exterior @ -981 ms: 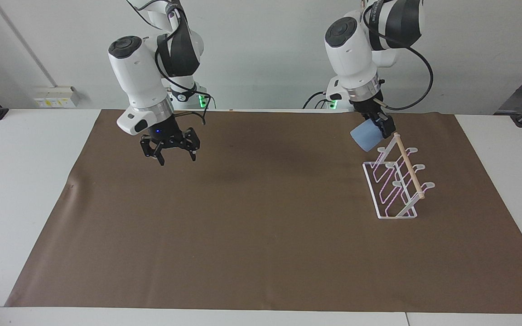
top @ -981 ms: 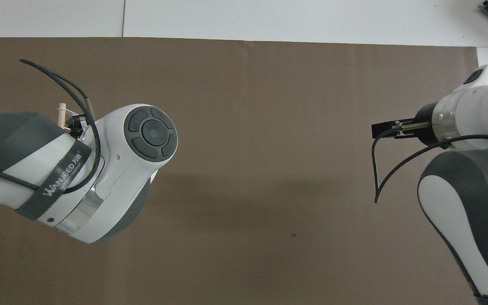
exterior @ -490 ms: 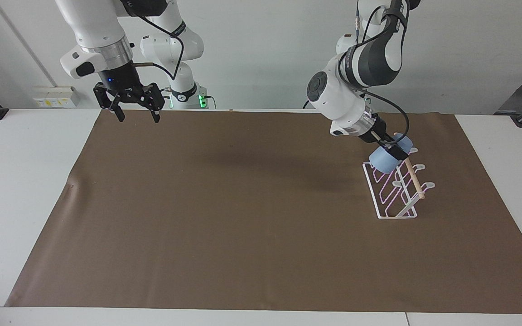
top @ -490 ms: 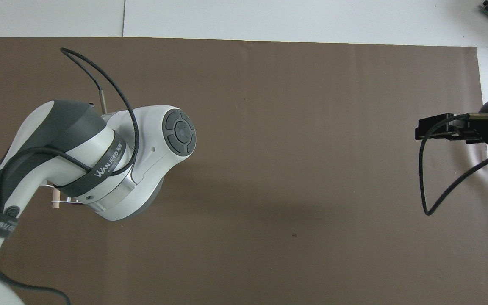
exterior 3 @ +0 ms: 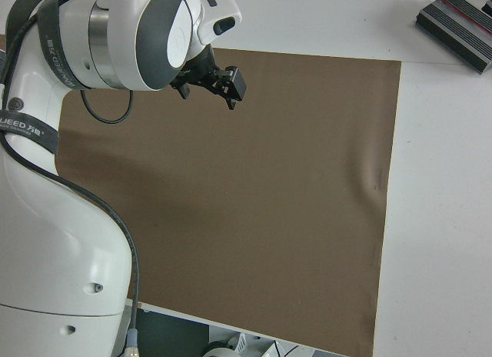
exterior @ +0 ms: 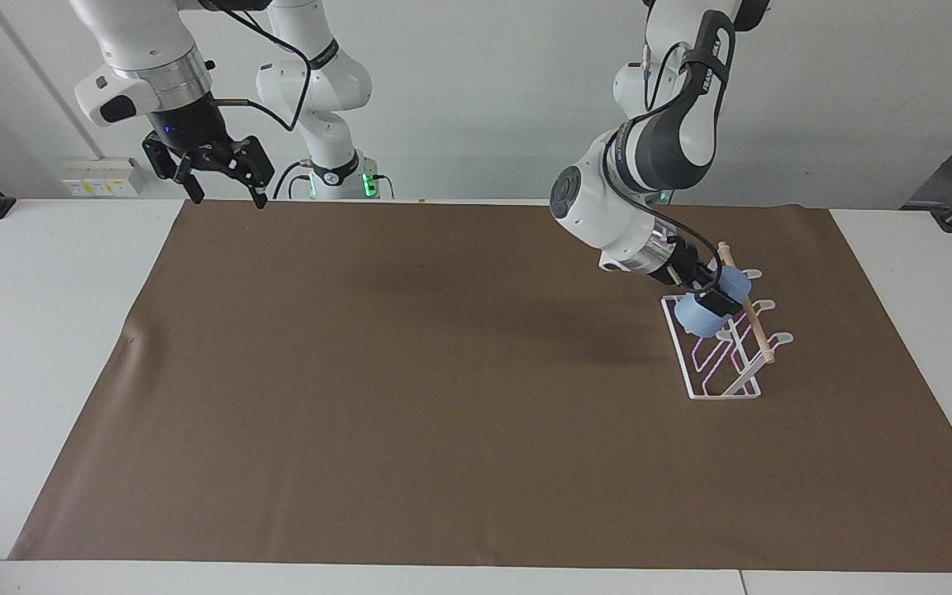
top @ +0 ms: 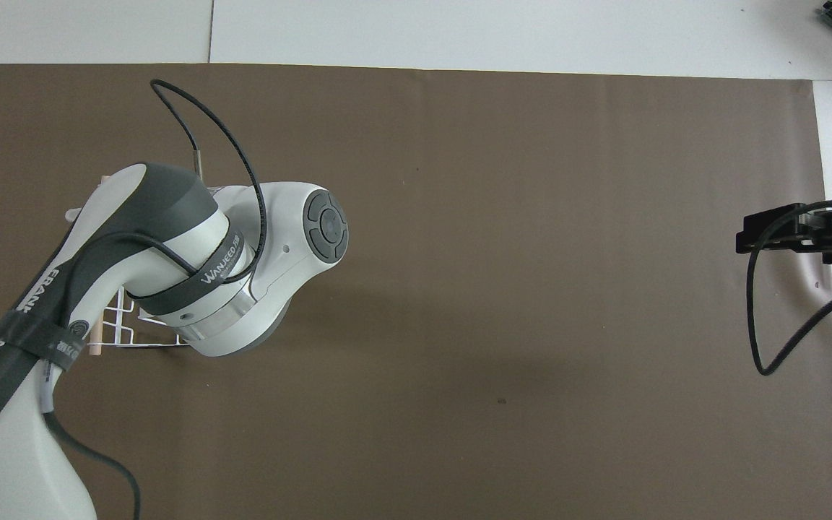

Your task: Hang cup on cup holder

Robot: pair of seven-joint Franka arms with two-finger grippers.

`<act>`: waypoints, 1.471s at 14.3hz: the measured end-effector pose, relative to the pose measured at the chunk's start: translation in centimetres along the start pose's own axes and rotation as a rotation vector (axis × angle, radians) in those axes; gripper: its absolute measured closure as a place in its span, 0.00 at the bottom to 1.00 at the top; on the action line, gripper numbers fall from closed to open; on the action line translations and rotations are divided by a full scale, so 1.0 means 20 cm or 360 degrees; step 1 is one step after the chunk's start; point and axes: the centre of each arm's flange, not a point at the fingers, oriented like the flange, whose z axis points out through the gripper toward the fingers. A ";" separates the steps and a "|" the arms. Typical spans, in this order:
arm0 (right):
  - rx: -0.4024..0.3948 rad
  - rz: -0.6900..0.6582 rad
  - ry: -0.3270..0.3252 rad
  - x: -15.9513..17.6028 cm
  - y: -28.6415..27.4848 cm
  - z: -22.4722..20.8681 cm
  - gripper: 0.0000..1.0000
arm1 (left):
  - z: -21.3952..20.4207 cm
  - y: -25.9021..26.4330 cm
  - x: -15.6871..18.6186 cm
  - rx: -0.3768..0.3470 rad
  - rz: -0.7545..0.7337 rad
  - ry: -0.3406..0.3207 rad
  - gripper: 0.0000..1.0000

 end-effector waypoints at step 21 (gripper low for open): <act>-0.0062 -0.0113 -0.0008 -0.03 0.08 0.03 0.00 | 0.15 -0.08 0.02 0.0044 0.0082 -0.0041 0.21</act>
